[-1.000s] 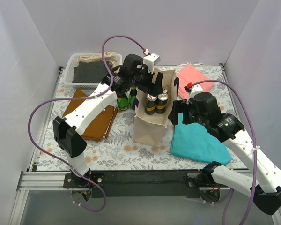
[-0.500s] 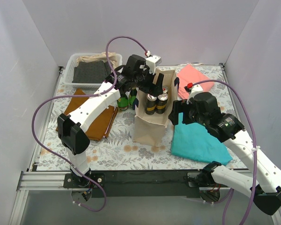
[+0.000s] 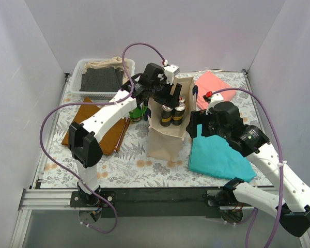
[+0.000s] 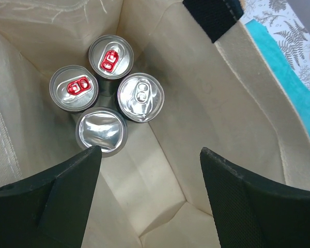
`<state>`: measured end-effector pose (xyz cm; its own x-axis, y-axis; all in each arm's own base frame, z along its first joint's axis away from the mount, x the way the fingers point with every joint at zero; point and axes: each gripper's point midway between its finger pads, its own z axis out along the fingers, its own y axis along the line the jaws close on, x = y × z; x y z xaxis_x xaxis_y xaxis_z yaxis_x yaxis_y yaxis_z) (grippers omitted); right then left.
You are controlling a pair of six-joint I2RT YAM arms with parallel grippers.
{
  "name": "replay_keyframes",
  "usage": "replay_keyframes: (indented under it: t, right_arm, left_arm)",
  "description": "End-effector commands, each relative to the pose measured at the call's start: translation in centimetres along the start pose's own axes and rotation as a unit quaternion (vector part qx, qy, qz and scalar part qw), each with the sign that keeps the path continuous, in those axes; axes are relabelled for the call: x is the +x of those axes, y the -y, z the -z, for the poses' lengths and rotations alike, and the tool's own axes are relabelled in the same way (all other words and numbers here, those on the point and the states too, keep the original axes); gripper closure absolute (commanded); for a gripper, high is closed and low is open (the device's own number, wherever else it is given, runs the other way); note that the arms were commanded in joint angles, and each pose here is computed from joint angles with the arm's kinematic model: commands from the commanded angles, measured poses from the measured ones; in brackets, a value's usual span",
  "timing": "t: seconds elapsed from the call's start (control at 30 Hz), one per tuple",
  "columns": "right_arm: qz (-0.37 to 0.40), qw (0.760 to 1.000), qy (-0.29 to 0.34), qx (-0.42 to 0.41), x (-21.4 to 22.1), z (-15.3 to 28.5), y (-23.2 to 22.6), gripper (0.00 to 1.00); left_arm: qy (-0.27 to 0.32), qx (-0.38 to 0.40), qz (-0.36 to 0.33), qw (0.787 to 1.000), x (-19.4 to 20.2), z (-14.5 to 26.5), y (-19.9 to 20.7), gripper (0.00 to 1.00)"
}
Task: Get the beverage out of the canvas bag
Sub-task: Take out the drink from the canvas bag.
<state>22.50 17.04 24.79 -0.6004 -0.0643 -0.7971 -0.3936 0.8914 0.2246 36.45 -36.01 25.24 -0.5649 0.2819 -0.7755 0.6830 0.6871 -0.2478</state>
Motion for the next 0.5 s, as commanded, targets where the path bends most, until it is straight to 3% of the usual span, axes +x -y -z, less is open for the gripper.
replay_keyframes:
  t: [0.0, 0.47]
  right_arm:
    - [0.008, 1.000, 0.011, 0.007, -0.8, 0.1, 0.2, 0.03]
    - [0.012, 1.000, 0.010, 0.006, -1.3, -0.2, 0.0, 0.03]
  left_arm:
    - [-0.014, -0.026, 0.002, 1.000, 1.1, -0.5, -1.0, 0.25]
    - [-0.050, -0.106, 0.014, 0.993, 3.8, -2.9, -4.6, 0.26]
